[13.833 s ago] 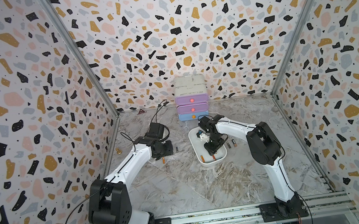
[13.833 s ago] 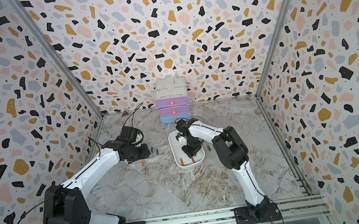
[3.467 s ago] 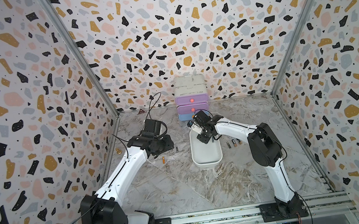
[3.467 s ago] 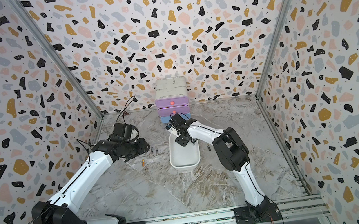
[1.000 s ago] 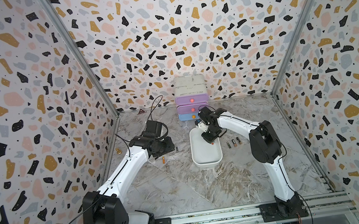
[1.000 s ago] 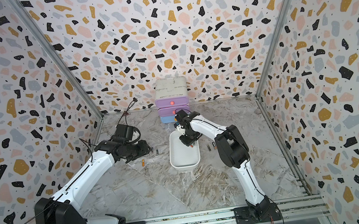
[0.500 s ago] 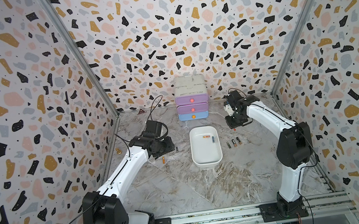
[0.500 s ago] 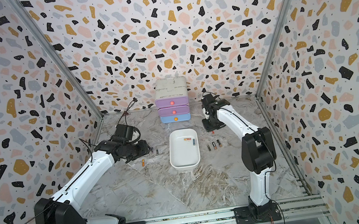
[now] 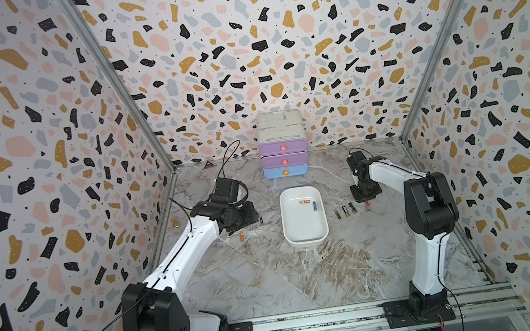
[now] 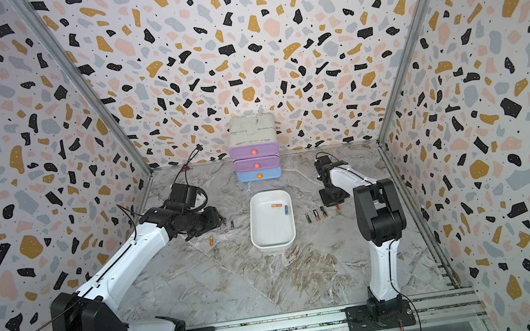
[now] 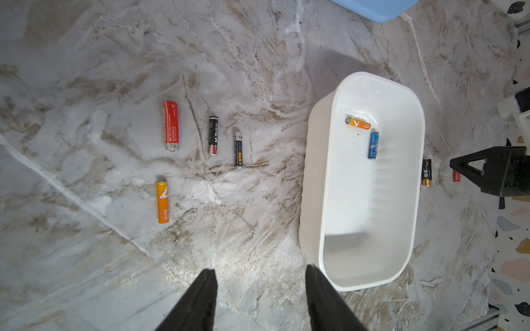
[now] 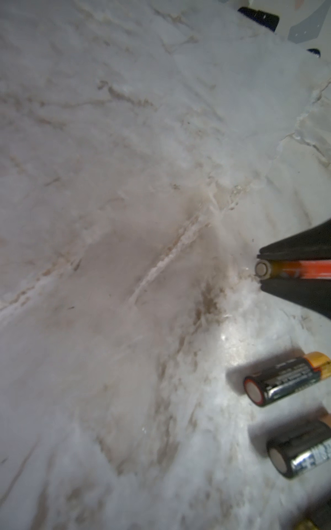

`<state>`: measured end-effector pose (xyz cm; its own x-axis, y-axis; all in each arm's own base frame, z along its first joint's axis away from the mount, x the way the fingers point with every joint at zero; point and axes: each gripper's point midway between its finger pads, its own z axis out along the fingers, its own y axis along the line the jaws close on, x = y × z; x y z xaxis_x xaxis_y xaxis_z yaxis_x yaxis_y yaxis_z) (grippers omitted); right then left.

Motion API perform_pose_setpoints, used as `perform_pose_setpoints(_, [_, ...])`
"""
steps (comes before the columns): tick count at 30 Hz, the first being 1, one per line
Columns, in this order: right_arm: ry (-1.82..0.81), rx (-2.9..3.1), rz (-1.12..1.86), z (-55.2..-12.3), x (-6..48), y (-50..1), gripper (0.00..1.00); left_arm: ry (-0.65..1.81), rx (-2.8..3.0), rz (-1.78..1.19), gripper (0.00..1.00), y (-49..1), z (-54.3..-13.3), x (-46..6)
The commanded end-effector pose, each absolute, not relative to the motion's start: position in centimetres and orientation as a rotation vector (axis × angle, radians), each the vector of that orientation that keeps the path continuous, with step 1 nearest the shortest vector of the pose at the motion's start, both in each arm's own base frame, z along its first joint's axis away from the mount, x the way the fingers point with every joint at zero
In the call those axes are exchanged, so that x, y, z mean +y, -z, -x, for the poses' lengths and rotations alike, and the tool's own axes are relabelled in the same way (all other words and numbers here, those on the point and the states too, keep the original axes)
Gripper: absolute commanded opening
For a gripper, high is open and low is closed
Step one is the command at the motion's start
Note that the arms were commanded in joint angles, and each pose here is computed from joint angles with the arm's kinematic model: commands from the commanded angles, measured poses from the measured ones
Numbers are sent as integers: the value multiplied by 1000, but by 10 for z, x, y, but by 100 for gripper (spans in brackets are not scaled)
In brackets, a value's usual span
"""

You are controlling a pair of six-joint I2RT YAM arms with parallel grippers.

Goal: Take the batteries out of the storage box
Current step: Place the battery at the center of the board.

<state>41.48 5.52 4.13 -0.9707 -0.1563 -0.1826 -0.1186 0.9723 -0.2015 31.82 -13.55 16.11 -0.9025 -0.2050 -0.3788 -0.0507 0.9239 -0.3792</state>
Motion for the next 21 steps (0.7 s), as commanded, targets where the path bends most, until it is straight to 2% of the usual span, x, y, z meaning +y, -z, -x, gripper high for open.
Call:
perform_pose_setpoints(1, [229,2881,209,-422,63,-45,0,519,2628,180,54,-166,-320,-136])
perform_pose_setpoints(5, [238,2890,222,-422,62,-39,1,513,2631,183,54,-164,-319,-135])
perform_pose_setpoints(7, [235,2898,218,-421,63,-35,4,511,2631,186,54,-164,-319,-134])
perform_pose_setpoints(15, [173,2869,193,-422,69,-47,36,481,2617,186,54,-169,-316,-129])
perform_pose_setpoints(21, [88,2827,172,-418,77,-94,39,475,2599,187,54,-176,-317,-128])
